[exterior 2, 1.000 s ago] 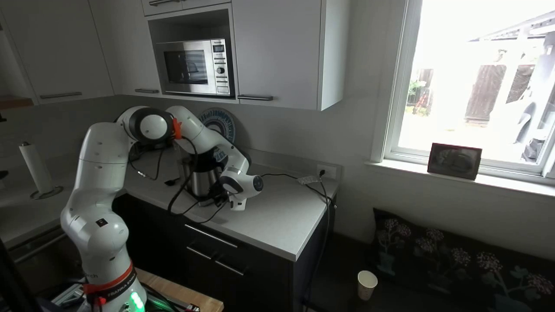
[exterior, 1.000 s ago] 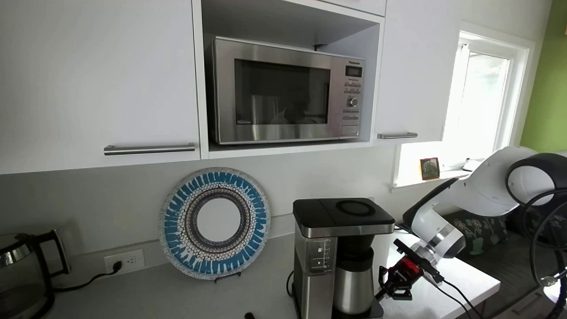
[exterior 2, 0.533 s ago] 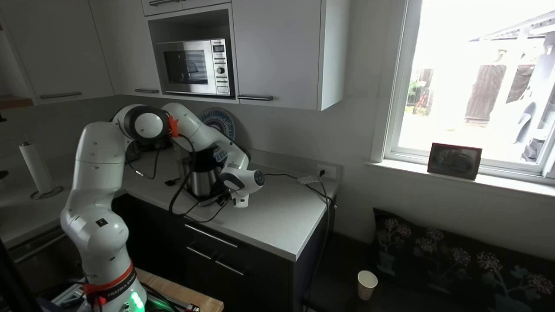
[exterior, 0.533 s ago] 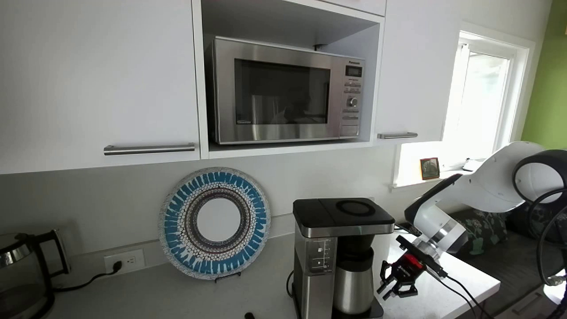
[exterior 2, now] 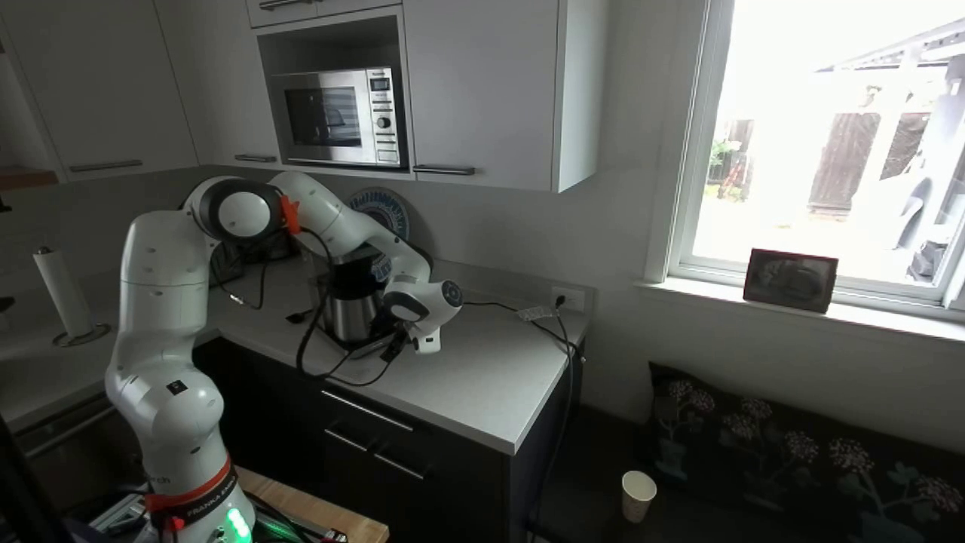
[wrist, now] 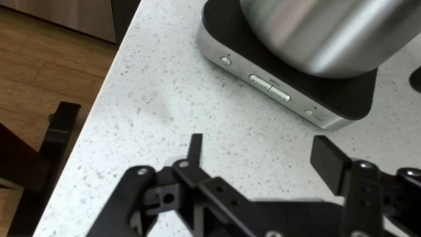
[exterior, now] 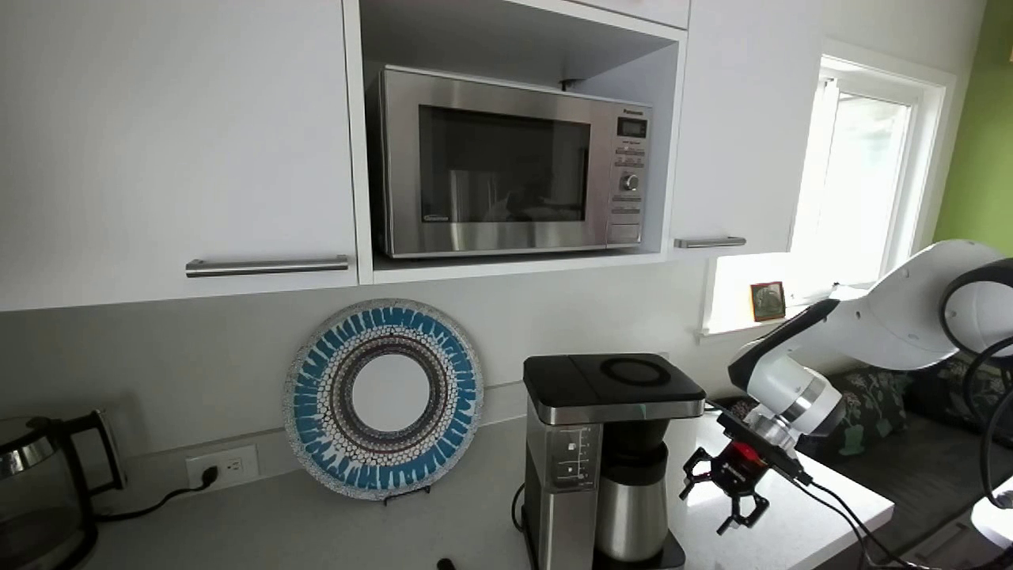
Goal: Tap the coffee machine
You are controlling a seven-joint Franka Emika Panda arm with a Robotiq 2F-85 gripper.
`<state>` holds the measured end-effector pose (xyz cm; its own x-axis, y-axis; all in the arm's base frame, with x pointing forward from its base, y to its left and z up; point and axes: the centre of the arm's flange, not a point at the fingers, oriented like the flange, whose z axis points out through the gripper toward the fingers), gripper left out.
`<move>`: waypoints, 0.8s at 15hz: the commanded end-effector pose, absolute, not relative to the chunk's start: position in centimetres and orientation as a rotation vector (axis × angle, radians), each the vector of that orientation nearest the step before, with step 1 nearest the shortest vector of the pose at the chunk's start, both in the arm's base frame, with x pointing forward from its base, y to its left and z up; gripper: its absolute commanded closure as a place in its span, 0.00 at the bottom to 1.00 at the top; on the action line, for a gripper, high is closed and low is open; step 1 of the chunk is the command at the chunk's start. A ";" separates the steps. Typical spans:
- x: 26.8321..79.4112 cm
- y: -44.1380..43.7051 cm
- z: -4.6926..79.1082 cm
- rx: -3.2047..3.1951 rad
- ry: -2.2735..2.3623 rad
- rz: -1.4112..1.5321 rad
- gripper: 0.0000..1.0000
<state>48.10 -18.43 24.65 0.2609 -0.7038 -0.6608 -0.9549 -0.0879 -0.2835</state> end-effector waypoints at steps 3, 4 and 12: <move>45.2 -20.1 29.3 -2.125 1.470 0.336 0.00; 44.8 -20.4 30.3 -2.183 1.467 0.308 0.00; 41.9 -21.1 36.9 -2.569 1.262 0.158 0.00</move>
<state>44.46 -21.63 34.63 0.5487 -0.7854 -0.2865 -0.8358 -0.5079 -0.2084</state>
